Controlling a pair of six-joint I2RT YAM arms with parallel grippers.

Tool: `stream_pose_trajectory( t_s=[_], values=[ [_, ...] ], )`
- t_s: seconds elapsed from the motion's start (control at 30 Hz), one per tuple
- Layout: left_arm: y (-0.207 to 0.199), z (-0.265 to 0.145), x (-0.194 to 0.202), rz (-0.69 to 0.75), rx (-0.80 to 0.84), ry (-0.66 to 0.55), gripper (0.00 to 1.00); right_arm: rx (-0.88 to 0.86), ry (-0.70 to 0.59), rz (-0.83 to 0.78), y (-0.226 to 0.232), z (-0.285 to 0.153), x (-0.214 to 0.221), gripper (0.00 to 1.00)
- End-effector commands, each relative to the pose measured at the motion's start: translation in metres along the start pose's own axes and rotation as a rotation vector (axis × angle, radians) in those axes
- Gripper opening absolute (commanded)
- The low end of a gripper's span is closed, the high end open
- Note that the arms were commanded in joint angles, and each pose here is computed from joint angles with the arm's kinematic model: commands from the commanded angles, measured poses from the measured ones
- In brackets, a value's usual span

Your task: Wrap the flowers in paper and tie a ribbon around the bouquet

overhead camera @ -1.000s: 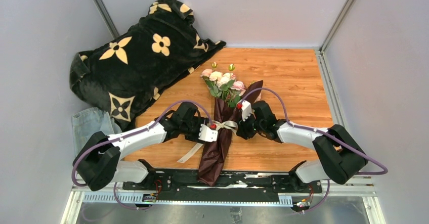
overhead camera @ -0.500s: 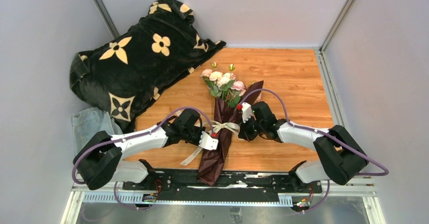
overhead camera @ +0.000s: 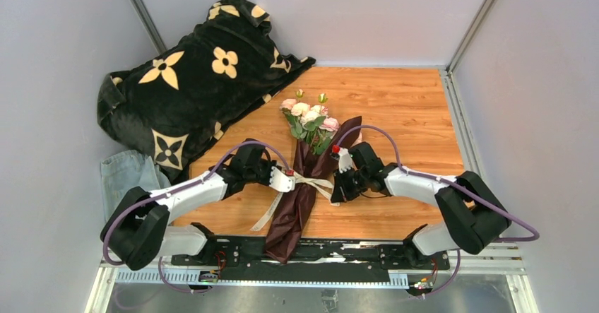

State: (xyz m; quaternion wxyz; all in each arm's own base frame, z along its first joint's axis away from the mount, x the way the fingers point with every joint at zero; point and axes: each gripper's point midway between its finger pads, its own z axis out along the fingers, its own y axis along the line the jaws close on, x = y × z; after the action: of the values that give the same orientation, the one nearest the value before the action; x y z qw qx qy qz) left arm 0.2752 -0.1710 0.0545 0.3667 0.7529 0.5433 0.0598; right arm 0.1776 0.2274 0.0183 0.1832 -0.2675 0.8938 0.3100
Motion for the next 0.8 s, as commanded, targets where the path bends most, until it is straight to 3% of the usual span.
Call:
stream_pose_trajectory(
  t_s=[0.0,0.33,0.6,0.7,0.77],
  values=[
    [0.022,0.002,0.02,0.058,-0.076,0.05,0.0,0.034,0.211,0.158,-0.003,-0.003,0.054,0.0],
    [0.023,0.007,0.065,0.102,-0.045,0.084,0.0,0.052,0.326,0.268,-0.003,-0.012,0.095,0.0],
    [0.01,0.01,0.071,0.129,-0.002,0.089,0.0,0.042,0.291,0.324,-0.007,-0.016,0.093,0.0],
    [0.0,0.007,0.055,0.162,0.041,0.042,0.0,0.084,0.271,0.278,-0.014,-0.016,0.082,0.01],
    [-0.01,0.007,0.02,0.172,0.074,-0.007,0.0,0.066,0.212,0.202,-0.01,-0.016,0.05,0.22]
  ],
)
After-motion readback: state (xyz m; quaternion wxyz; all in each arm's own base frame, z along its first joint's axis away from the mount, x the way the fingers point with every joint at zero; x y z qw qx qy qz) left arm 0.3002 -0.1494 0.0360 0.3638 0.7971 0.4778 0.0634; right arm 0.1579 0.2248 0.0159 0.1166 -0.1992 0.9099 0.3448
